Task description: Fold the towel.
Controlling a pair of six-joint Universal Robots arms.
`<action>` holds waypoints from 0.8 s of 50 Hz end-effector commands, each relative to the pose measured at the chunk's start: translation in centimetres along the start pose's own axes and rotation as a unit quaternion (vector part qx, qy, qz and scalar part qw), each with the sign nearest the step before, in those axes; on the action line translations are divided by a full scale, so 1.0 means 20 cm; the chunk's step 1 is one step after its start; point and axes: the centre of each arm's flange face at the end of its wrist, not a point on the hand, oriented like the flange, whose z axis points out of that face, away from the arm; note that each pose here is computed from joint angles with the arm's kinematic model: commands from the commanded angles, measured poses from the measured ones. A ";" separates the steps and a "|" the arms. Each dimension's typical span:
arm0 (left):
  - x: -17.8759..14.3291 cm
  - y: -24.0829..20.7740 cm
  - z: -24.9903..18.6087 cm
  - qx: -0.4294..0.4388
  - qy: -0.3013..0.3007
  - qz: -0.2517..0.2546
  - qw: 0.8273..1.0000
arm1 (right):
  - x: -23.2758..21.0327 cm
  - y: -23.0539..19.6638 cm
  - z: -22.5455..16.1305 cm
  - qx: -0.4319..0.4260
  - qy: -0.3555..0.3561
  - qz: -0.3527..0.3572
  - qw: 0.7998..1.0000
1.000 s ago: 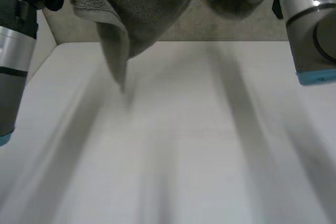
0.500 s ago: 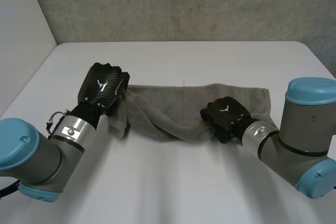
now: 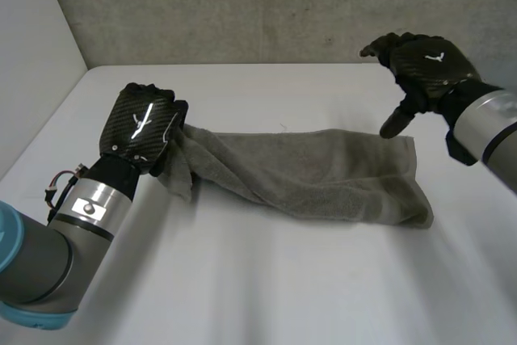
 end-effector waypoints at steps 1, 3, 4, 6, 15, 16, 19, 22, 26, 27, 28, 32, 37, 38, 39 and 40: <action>0.00 -0.01 -0.01 0.002 0.000 0.000 1.000 | 0.09 0.15 0.11 -0.095 -0.036 0.029 0.994; 0.00 -0.01 -0.01 0.001 0.001 0.000 1.000 | 0.12 0.18 0.13 -0.112 -0.036 0.032 0.993; 0.00 -0.01 -0.01 0.001 0.000 0.000 1.000 | 0.14 0.22 0.15 -0.129 -0.037 0.031 0.990; 0.00 0.00 -0.01 0.000 0.000 0.000 1.000 | 0.14 0.27 0.16 -0.149 -0.043 0.029 0.987; 0.01 0.00 -0.02 -0.005 0.001 -0.001 1.000 | 0.16 0.53 0.24 -0.239 -0.066 0.024 0.968; 0.01 0.00 -0.02 -0.005 0.001 -0.001 1.000 | 0.17 0.56 0.25 -0.248 -0.065 0.025 0.966; 0.01 0.00 -0.02 -0.005 0.002 -0.002 1.000 | 0.18 0.59 0.26 -0.254 -0.065 0.027 0.965; 0.01 0.01 -0.02 -0.006 0.003 -0.002 1.000 | 0.20 0.62 0.26 -0.260 -0.062 0.030 0.963; 0.01 0.01 -0.03 -0.006 0.003 -0.002 1.000 | 0.20 0.66 0.26 -0.269 -0.063 0.035 0.961; 0.01 0.01 -0.03 -0.006 0.003 -0.002 1.000 | 0.20 0.67 0.26 -0.270 -0.062 0.036 0.960; 0.01 0.01 -0.03 -0.006 0.003 -0.001 1.000 | 0.20 0.67 0.26 -0.270 -0.062 0.036 0.960; 0.01 0.01 -0.02 -0.005 0.002 -0.001 1.000 | 0.19 0.68 0.26 -0.274 -0.064 0.037 0.959; 0.01 0.01 -0.02 -0.005 0.002 -0.001 1.000 | 0.19 0.71 0.26 -0.279 -0.068 0.040 0.957; 0.01 0.01 -0.02 -0.005 0.002 -0.001 1.000 | 0.19 0.71 0.26 -0.279 -0.068 0.040 0.957; 0.01 0.01 -0.02 -0.005 0.002 -0.001 1.000 | 0.19 0.70 0.26 -0.279 -0.068 0.040 0.957; 0.01 0.01 -0.02 -0.006 0.003 -0.001 1.000 | 0.18 0.70 0.26 -0.277 -0.068 0.039 0.958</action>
